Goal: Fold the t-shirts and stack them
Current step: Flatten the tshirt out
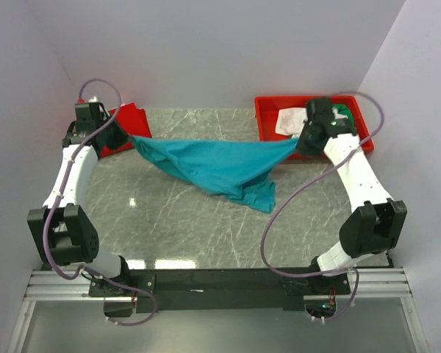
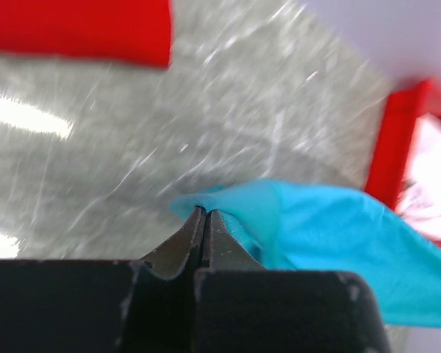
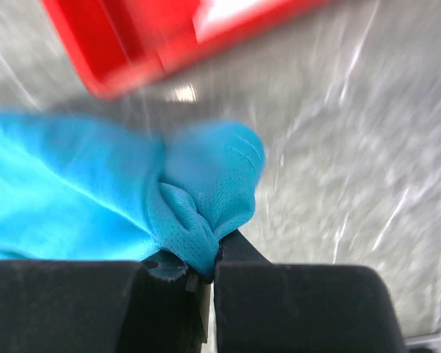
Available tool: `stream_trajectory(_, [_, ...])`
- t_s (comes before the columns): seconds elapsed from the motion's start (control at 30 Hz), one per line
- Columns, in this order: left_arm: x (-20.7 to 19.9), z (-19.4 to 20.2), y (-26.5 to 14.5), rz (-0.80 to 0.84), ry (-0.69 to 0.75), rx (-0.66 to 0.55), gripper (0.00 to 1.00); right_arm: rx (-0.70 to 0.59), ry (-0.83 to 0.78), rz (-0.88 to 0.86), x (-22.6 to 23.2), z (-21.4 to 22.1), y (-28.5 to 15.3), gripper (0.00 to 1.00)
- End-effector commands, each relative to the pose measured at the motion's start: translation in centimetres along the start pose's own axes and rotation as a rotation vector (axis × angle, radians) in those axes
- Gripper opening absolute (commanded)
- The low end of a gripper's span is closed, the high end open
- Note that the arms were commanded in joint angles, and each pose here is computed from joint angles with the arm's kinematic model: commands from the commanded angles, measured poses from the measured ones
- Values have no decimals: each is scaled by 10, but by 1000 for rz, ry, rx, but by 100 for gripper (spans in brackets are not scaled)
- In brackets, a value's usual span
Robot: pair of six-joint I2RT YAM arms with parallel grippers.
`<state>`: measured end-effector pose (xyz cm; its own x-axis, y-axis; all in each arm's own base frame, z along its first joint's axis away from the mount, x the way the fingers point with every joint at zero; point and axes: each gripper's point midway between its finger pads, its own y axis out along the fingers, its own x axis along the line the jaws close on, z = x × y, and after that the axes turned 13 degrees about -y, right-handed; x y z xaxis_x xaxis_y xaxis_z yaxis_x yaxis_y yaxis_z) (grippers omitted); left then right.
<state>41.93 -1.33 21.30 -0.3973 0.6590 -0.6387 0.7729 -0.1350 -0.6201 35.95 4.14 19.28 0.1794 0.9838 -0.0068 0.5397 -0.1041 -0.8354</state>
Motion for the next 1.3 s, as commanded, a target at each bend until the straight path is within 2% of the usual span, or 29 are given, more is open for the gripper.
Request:
stream_trajectory(0.0, [-56,-47,-29,145,-49,-139,1,-68,-50,48,-23,-38,-26,0])
stream_trajectory(0.03, [-72,-60,-44,184,-62,-185,1,-125,-35,36,-25,-59,-40,0])
stream_trajectory(0.1, [-90,-75,-62,231,-74,-245,1,-160,-17,32,-34,-74,-53,0])
stream_trajectory(0.2, [-117,-95,-105,311,-109,-347,1,-277,0,-6,-35,-103,-92,0])
stream_trajectory(0.3, [-145,-104,-173,445,-118,-457,1,-379,7,-47,-33,-112,-126,0])
stream_trajectory(0.37, [-151,-105,-201,487,-139,-504,1,-443,13,-64,-33,-115,-144,0])
stream_trajectory(0.6, [-152,-77,-315,615,-160,-629,1,-662,41,-58,-55,-94,-225,0])
stream_trajectory(0.7, [-134,-55,-331,601,-169,-625,1,-713,44,-52,-62,-83,-240,0])
stream_trajectory(0.77, [-114,-39,-315,537,-176,-579,1,-705,36,-53,-61,-79,-234,0])
stream_trajectory(0.83, [-91,-19,-292,474,-188,-517,1,-631,30,-51,-57,-72,-207,0])
stream_trajectory(0.97, [-45,17,-238,364,-186,-411,1,-441,31,-75,-38,-64,-122,0])
stream_trajectory(1.03, [-17,36,-203,288,-182,-346,1,-362,28,-83,-31,-57,-87,13])
stream_trajectory(1.1, [3,54,-172,236,-177,-269,0,-274,26,-75,-26,-52,-53,39])
stream_trajectory(1.27, [32,81,-129,154,-155,-139,1,-212,-26,-122,-1,-19,-45,54])
